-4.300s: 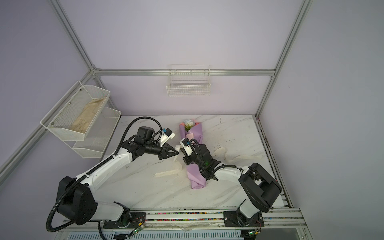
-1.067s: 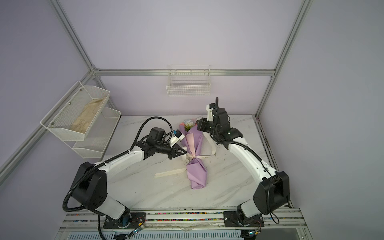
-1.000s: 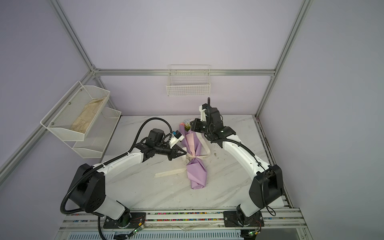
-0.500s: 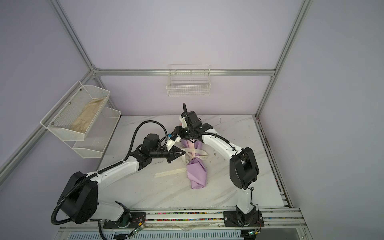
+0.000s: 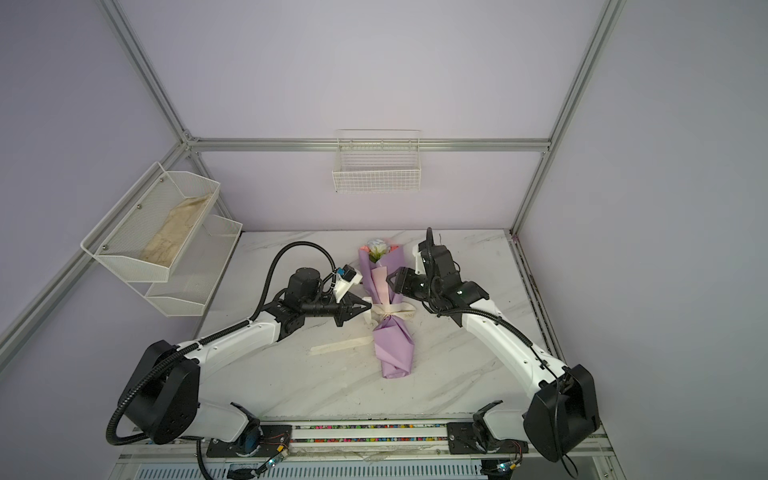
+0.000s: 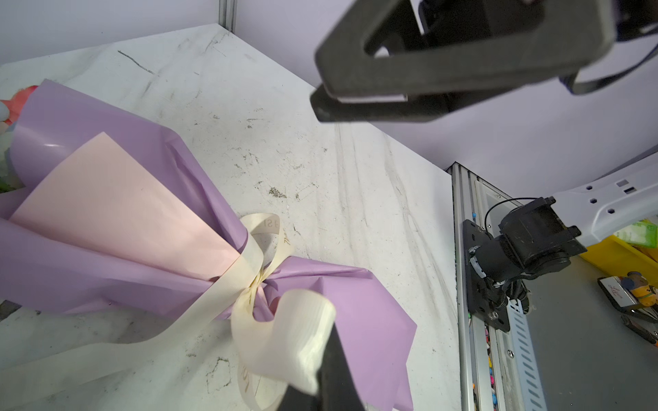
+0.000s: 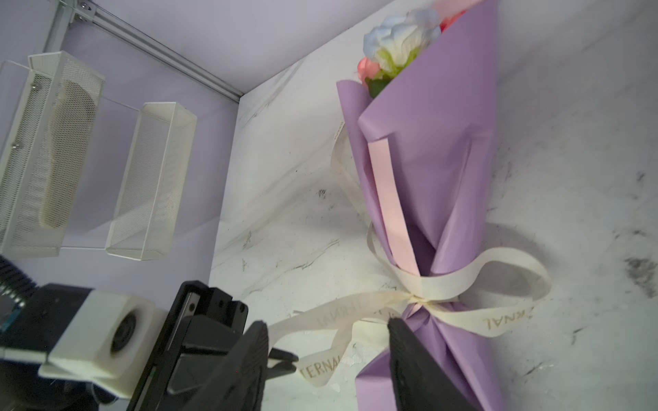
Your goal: Tie the bouquet of fake flowers
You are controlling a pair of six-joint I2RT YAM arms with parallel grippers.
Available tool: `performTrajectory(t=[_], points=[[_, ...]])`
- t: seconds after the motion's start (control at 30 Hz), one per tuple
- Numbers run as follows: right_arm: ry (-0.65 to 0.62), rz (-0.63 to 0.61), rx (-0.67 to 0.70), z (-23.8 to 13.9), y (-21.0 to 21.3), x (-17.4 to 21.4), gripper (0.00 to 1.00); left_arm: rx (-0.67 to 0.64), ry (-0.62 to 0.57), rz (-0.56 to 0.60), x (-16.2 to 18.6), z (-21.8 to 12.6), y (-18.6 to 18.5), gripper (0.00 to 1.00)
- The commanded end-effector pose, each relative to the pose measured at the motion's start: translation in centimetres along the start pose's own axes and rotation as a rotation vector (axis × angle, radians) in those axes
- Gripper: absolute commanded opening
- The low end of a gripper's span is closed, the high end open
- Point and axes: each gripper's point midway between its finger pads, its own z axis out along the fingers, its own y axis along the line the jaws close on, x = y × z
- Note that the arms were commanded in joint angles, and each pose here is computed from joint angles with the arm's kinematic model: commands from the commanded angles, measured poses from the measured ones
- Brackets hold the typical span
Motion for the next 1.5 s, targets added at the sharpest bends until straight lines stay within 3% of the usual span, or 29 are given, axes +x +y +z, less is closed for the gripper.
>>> performTrajectory(t=[0.0, 0.33, 0.63, 0.93, 1.3, 1.37, 1.47], points=[[-0.037, 0.092, -0.181, -0.7, 2.9, -0.2, 0.55, 0.008, -0.021, 0.008, -1.6, 0.0, -0.4, 0.02], [0.071, 0.117, -0.173, 1.0, 3.6, 1.8, 0.55, 0.013, -0.012, 0.009, -1.5, 0.2, -0.3, 0.03], [0.126, 0.186, -0.258, 2.3, 5.1, 2.7, 0.55, 0.049, -0.001, 0.001, -1.1, 0.6, -0.5, 0.05], [0.237, 0.186, -0.146, 5.2, 3.0, 5.8, 0.53, 0.039, -0.016, 0.017, -1.6, 0.4, -0.5, 0.07], [0.32, 0.148, -0.197, 6.3, 3.8, 7.7, 0.46, 0.061, -0.008, 0.018, -1.4, 0.7, -0.7, 0.08], [0.333, 0.14, -0.192, 6.6, 3.6, 7.9, 0.42, 0.066, -0.006, 0.018, -1.4, 0.7, -0.7, 0.08], [0.344, 0.127, -0.181, 6.7, 3.3, 8.1, 0.29, 0.058, -0.007, 0.021, -1.4, 0.6, -0.7, 0.09]])
